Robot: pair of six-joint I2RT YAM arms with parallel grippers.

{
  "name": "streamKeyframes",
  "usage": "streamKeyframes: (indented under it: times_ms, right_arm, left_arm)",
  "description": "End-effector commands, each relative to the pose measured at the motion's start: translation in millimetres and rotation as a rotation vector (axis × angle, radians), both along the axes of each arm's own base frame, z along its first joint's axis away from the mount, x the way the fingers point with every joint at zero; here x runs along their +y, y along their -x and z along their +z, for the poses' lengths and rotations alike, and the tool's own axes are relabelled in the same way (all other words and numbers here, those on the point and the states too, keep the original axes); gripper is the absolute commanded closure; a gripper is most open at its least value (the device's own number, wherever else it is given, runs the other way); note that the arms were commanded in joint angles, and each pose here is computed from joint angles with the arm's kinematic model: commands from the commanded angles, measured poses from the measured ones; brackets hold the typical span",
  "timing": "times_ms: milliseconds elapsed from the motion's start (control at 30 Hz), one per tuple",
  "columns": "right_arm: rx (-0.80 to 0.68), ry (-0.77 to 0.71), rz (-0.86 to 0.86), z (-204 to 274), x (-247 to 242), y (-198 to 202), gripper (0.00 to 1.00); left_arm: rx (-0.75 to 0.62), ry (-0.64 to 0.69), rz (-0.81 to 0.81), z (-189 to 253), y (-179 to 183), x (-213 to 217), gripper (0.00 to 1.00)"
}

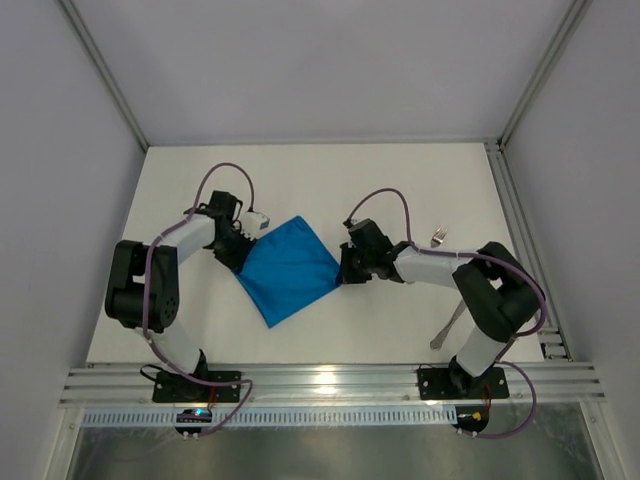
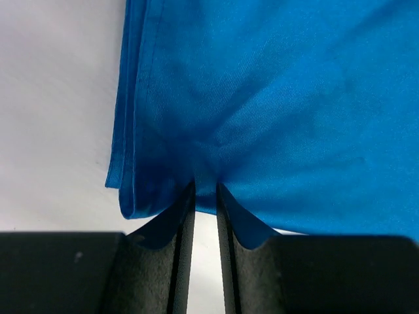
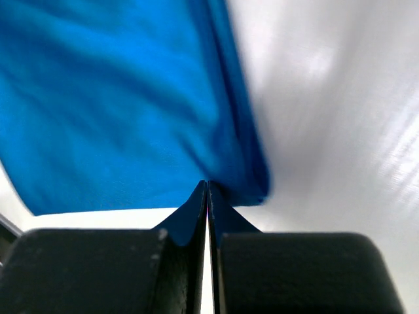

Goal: Fold the napkin into a case and place the utensils inside
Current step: Smooth out the square-folded napkin at the center of the board.

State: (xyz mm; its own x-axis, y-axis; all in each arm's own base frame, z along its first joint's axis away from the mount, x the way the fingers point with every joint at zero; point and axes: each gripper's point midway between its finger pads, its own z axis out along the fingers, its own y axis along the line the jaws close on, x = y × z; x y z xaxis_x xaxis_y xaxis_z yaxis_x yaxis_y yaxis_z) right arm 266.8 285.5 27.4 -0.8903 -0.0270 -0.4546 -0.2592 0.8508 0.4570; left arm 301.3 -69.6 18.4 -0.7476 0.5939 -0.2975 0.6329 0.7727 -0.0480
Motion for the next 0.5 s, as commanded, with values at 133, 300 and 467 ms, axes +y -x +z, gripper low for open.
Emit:
streamKeyframes:
  times_ms: [133,300,467]
  right_arm:
    - [-0.009,0.014,-0.064,-5,-18,-16,0.96]
    - [-0.141,0.058,0.0,38,-7,-34,0.96]
    - [-0.37,-0.018,0.181,100,60,-23,0.96]
  left_arm:
    - [-0.058,-0.003,0.007,-6,-22,10,0.79]
    - [-0.044,0.025,-0.006,-8,-14,6,0.79]
    - [-0.049,0.052,-0.007,-4,-15,2,0.78]
